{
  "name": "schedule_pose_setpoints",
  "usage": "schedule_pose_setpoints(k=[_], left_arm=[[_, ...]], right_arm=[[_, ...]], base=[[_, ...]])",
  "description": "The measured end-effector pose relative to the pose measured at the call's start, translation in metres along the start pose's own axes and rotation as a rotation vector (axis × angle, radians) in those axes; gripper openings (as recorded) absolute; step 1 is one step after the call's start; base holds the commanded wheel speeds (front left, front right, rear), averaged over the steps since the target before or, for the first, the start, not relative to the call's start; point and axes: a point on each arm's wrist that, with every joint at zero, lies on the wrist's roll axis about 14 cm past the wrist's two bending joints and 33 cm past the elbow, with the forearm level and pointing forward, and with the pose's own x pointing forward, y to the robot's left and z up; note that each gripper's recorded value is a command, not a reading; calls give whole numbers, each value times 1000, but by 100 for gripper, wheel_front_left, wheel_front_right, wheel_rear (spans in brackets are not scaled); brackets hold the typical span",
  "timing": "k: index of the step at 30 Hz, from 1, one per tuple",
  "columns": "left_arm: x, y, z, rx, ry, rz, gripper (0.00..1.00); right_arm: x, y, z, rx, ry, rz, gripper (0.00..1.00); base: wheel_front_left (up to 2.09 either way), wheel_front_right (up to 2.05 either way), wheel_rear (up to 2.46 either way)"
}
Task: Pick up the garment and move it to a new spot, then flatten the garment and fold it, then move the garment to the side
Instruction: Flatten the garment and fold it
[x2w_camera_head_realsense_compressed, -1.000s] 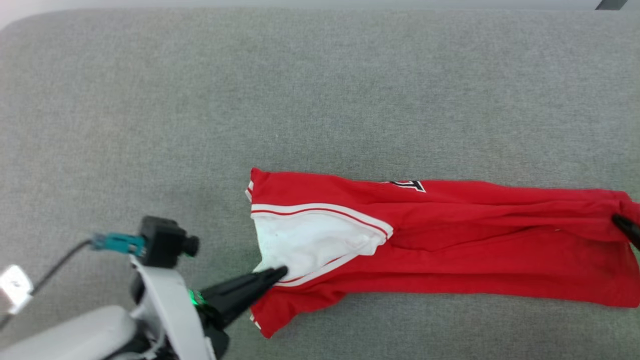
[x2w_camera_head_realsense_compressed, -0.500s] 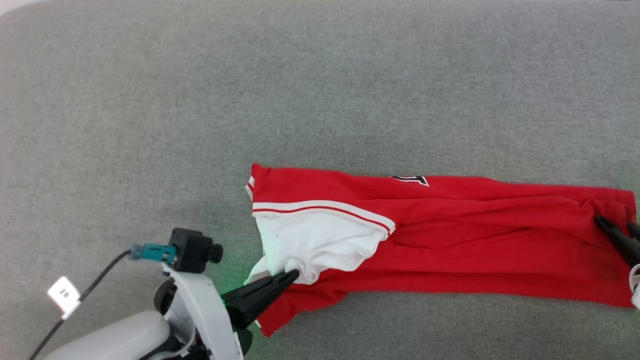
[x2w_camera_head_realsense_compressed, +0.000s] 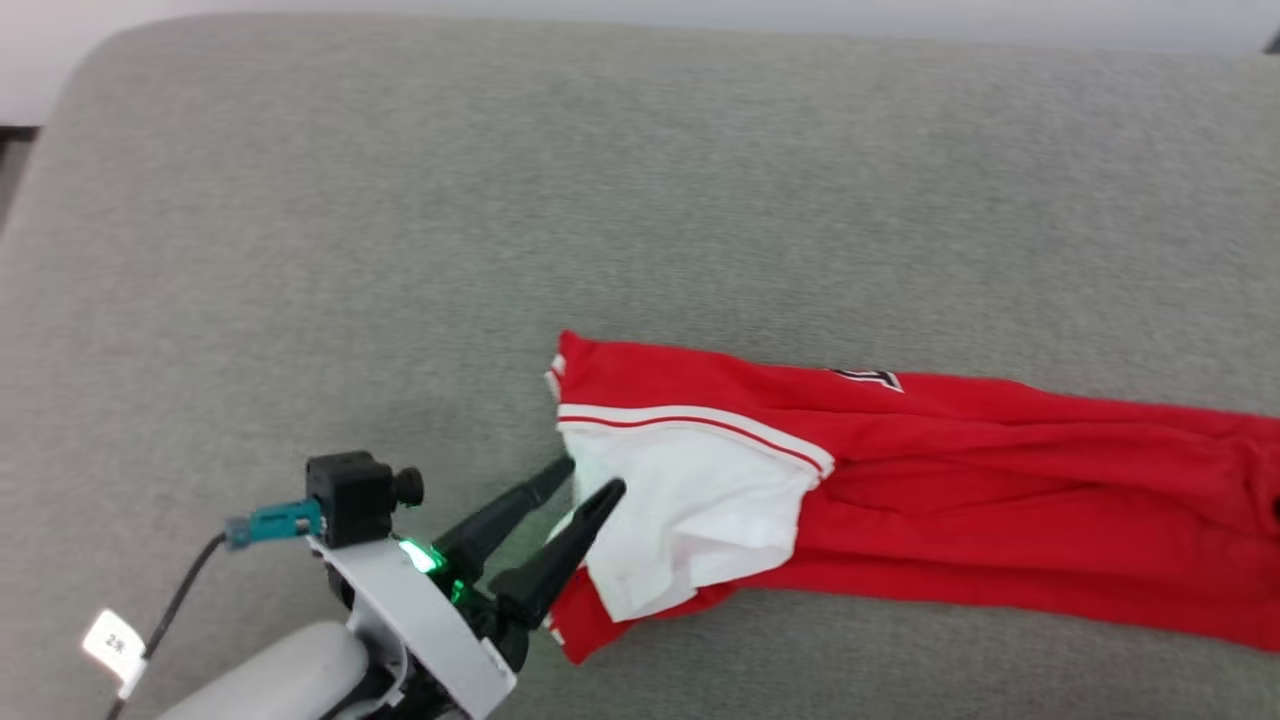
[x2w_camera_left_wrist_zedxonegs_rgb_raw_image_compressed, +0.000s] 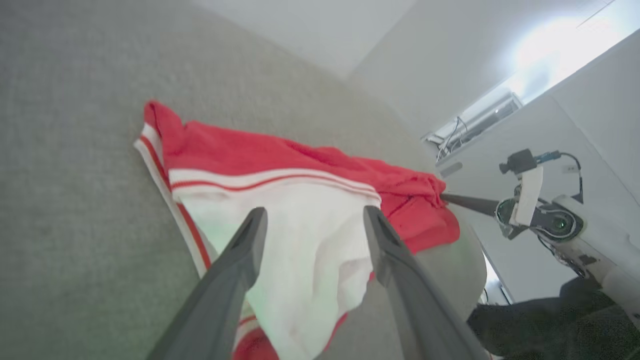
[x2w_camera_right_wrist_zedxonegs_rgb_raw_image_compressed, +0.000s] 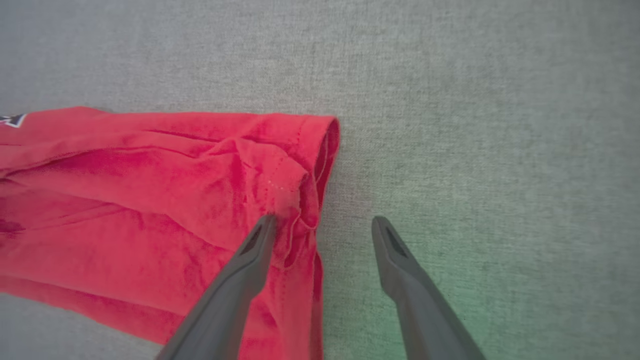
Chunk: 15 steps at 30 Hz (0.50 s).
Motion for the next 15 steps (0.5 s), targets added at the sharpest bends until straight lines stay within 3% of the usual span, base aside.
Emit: schedule_pose_setpoints(k=[10, 15], left_arm=[[-42, 40, -7, 37, -154, 236, 100], [-72, 68, 7, 145, -261, 404, 100]], right_arm=[[21, 10, -6, -3, 108, 13, 100], [32, 26, -8, -19, 164, 36, 100]], base=[[0, 0, 0], [0, 0, 0]])
